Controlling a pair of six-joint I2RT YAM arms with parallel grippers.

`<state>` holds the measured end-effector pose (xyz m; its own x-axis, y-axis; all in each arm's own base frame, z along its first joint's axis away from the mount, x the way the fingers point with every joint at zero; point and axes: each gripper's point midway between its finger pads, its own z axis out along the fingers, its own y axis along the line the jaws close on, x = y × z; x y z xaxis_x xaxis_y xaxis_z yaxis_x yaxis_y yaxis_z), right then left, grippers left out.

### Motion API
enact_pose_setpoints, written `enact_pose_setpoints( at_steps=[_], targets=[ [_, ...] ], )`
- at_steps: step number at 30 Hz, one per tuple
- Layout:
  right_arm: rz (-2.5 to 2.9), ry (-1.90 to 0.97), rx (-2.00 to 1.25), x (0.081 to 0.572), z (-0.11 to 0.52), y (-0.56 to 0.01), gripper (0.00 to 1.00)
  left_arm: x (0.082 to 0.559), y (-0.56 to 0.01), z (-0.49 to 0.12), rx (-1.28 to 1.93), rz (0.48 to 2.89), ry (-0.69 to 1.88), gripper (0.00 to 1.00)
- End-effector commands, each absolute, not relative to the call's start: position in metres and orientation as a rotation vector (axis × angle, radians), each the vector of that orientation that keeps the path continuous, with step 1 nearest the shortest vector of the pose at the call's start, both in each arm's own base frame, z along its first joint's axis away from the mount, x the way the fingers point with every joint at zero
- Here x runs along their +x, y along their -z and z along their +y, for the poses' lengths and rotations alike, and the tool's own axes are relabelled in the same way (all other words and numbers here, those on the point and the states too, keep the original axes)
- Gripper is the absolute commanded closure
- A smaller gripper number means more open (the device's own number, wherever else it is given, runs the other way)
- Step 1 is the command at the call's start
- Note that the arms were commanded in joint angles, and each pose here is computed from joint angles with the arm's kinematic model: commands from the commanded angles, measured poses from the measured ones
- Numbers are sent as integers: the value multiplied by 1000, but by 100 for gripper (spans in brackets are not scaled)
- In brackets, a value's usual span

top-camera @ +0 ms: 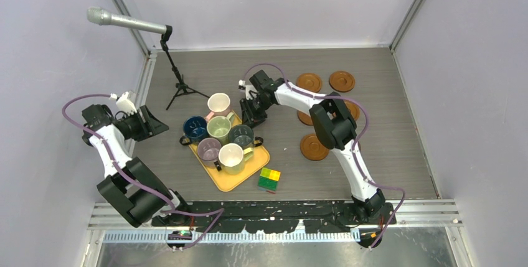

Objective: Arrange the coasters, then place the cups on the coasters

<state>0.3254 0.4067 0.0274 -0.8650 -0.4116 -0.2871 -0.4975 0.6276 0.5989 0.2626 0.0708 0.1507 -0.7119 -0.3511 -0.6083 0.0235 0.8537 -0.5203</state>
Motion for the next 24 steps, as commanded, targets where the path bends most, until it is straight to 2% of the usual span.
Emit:
enact_pose_setpoints(
  at_steps=[1,6,9,24],
  targets=[
    [2740,-1034,-753,326,410,-15,67,268,-157,72,-219,2247,658,47],
    [2750,-932,-753,329,401,-9,82,268,-156,72,-218,2250,658,47],
    [2748,-891,-742,333,396,-10,98,268,-156,73,-219,2250,656,47],
    [2712,-658,-448,387,344,-24,100,272,-154,75,-265,2250,676,46]
  ],
)
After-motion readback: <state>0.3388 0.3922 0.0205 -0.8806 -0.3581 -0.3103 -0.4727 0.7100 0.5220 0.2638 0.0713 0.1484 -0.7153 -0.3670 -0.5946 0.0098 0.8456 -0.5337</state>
